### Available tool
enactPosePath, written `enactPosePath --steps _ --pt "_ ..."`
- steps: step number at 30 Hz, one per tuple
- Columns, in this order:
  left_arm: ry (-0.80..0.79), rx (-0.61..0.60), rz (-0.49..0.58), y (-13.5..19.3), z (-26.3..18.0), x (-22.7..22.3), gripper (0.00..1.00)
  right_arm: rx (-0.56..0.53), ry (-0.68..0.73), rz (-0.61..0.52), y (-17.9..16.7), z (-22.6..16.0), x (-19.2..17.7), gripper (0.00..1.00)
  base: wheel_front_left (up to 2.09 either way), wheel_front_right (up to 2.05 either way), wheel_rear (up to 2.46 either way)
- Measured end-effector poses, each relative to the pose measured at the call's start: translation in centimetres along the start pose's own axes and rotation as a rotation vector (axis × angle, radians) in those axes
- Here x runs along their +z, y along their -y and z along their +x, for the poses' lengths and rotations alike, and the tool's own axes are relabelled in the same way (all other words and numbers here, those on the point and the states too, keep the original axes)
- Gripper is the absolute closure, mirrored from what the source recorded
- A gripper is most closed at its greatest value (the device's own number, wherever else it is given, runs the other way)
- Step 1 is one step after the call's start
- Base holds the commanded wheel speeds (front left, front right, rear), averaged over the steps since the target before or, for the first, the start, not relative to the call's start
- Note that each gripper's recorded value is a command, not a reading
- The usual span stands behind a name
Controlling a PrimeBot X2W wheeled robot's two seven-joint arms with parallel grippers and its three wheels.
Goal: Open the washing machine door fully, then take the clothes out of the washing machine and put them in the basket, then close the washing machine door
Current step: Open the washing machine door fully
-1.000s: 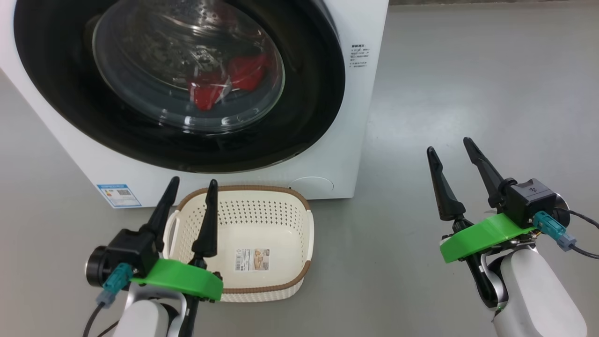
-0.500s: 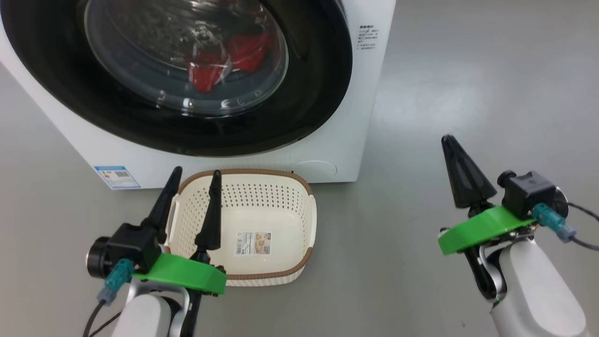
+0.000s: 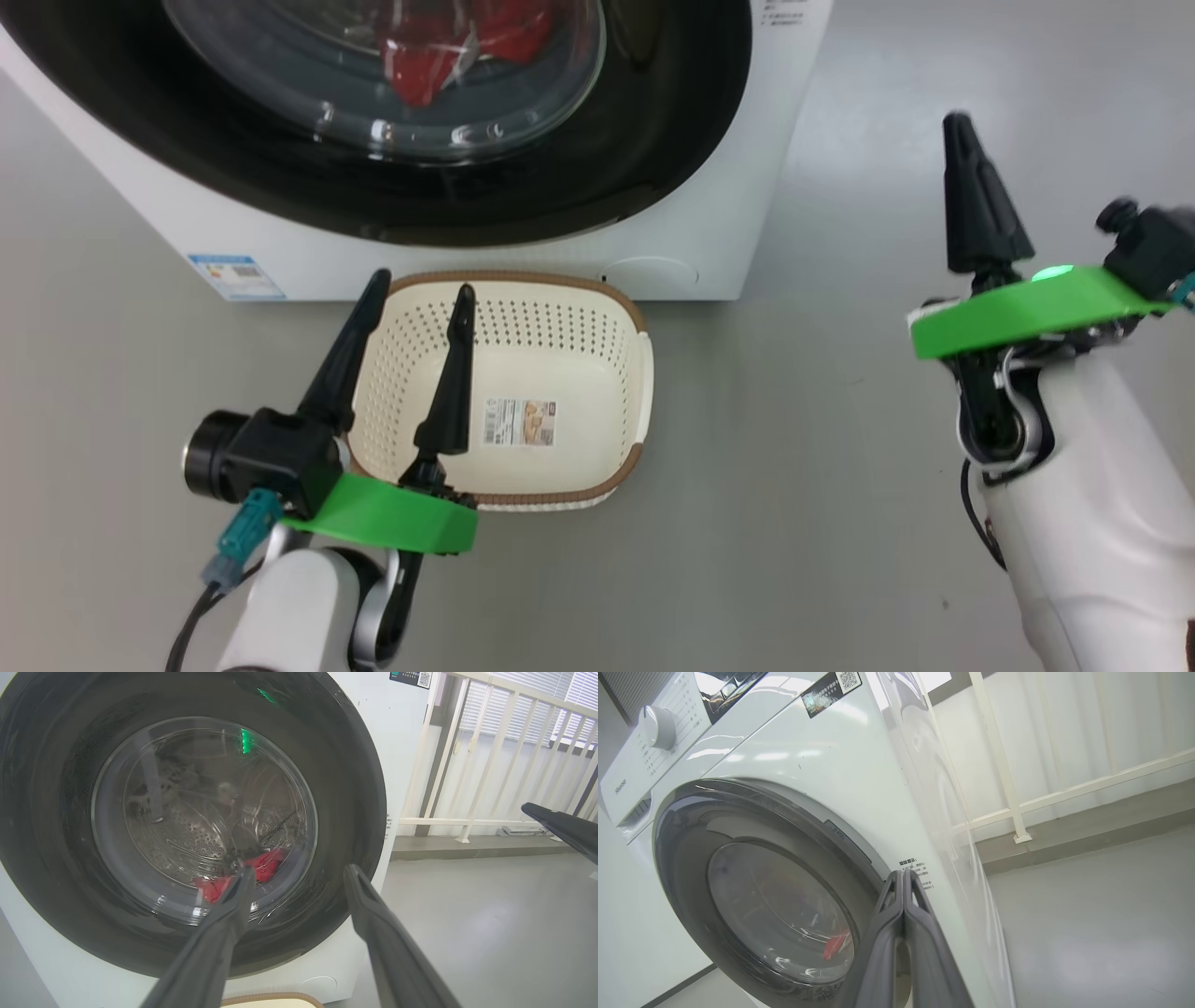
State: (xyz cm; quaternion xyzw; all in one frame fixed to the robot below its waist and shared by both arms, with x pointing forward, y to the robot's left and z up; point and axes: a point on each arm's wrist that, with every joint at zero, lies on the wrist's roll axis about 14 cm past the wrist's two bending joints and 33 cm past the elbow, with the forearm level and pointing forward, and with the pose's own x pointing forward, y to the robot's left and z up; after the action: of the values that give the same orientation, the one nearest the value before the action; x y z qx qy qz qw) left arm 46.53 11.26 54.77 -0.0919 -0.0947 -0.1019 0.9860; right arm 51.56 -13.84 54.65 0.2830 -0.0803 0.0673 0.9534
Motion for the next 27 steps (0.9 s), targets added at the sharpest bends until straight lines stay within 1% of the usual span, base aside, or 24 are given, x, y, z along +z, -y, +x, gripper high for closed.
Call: enactPosePath --steps 2,7,13,18,23,27 --pt "0.006 0.0 0.019 -0.2 0.3 0.0 0.0 -0.002 0.005 0.042 -0.1 1.1 -0.1 1.0 0.0 0.0 0.0" --pt "-0.003 0.003 0.02 -0.5 0.8 -0.7 0.0 -0.025 -0.008 0.177 0.2 3.4 -1.2 1.0 0.0 0.0 0.0" --pt "-0.02 0.008 0.039 -1.0 1.5 -1.9 0.0 -0.027 -0.076 0.437 -0.1 6.6 -2.3 1.0 0.0 0.0 0.0" --pt "-0.04 0.018 0.042 -1.6 1.8 -3.2 0.0 -0.004 -0.155 0.595 -0.5 8.6 -3.7 1.0 0.0 0.0 0.0" --pt "-0.051 0.024 0.043 -2.2 2.4 -4.2 0.0 0.037 -0.261 0.719 -1.4 10.1 -5.6 1.0 0.0 0.0 0.0" --pt "-0.052 0.021 0.043 -2.4 2.9 -4.9 0.0 0.075 -0.322 0.779 -2.2 11.8 -6.6 1.0 0.0 0.0 0.0"
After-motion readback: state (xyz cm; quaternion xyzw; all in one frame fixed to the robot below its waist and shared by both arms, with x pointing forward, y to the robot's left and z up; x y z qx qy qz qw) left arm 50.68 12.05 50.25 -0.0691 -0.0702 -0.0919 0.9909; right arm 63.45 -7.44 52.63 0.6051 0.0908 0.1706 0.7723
